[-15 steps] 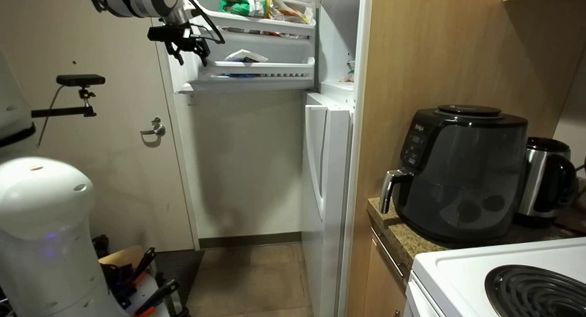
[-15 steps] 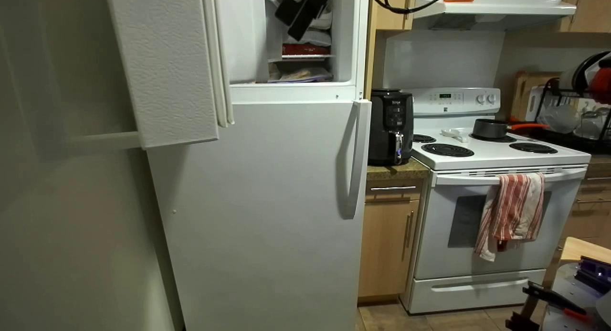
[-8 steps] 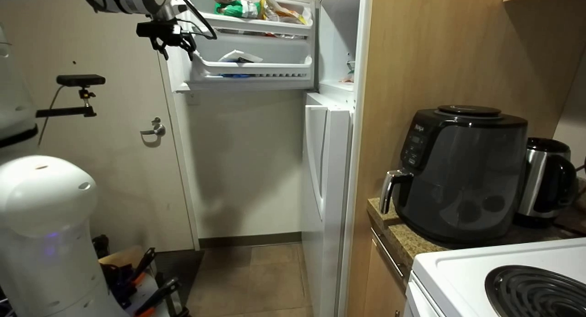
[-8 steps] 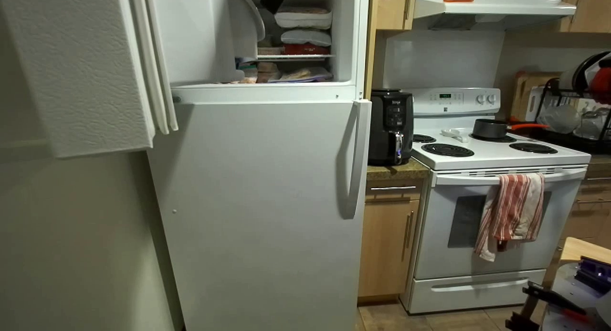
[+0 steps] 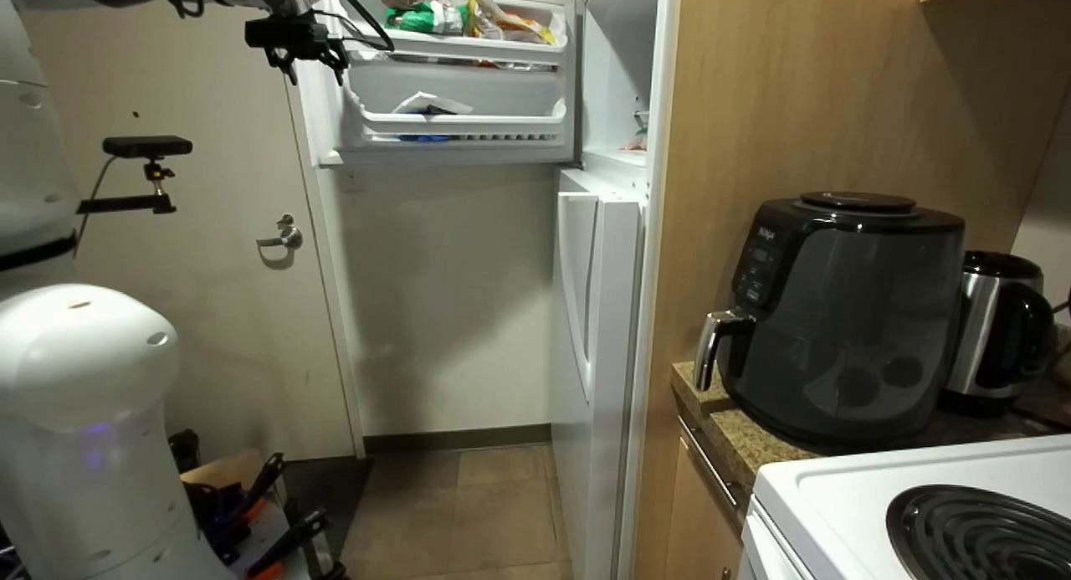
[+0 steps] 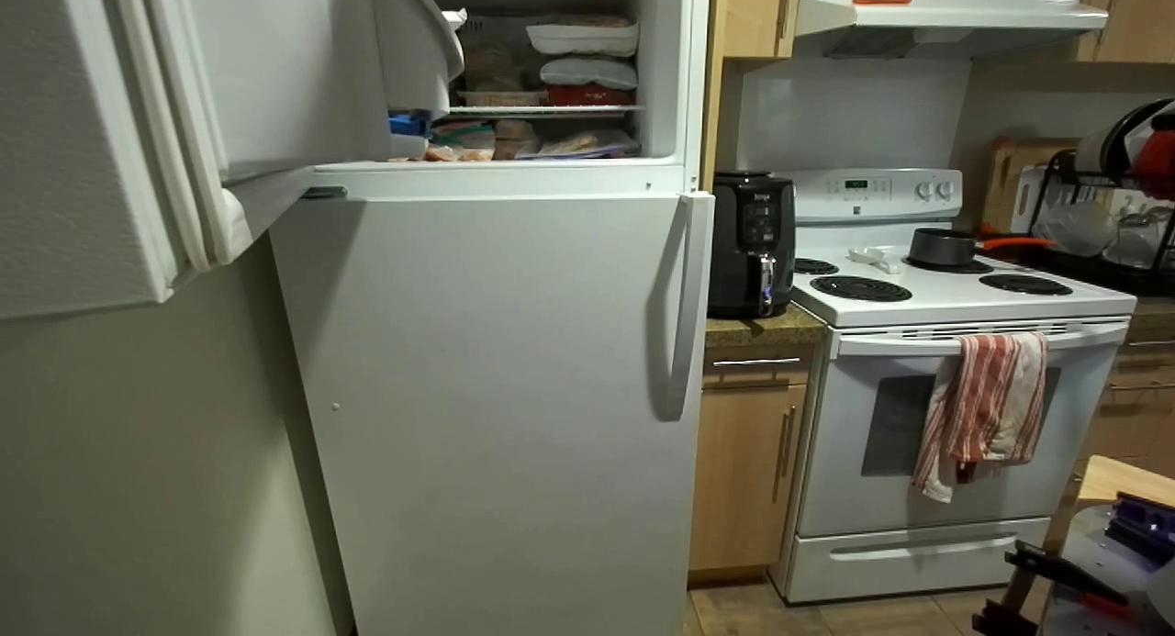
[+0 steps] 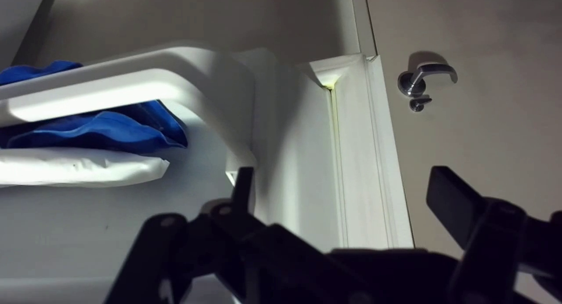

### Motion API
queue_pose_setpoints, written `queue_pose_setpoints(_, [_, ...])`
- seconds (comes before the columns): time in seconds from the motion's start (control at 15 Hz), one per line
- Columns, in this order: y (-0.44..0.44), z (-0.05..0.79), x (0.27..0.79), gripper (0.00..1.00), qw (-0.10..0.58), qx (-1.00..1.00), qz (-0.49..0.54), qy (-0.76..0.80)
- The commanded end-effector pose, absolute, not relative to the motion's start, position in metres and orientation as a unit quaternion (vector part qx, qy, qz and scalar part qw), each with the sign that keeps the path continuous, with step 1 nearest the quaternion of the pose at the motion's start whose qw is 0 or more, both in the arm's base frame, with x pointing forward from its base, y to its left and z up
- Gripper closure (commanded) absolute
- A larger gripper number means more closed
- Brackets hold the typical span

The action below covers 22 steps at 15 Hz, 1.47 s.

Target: Open the top door on the fridge

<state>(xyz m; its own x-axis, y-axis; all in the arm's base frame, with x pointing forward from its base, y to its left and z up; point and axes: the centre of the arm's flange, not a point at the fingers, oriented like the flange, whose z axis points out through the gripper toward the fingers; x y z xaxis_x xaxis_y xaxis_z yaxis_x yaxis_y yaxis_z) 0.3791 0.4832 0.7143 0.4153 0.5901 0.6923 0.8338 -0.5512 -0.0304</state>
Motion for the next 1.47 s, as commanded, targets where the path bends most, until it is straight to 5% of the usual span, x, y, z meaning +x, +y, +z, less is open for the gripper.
queue_pose_setpoints(0.0, [0.484, 0.714, 0.380, 0.00, 0.188, -0.820, -0.285, -0.460])
queue_pose_setpoints(0.33, [0.406, 0.684, 0.385, 0.00, 0.165, -0.870, -0.151, -0.440])
queue_pose_setpoints(0.4, [0.455, 0.690, 0.385, 0.00, 0.176, -0.856, -0.185, -0.450])
queue_pose_setpoints(1.4, [0.422, 0.687, 0.391, 0.00, 0.166, -0.873, -0.155, -0.432])
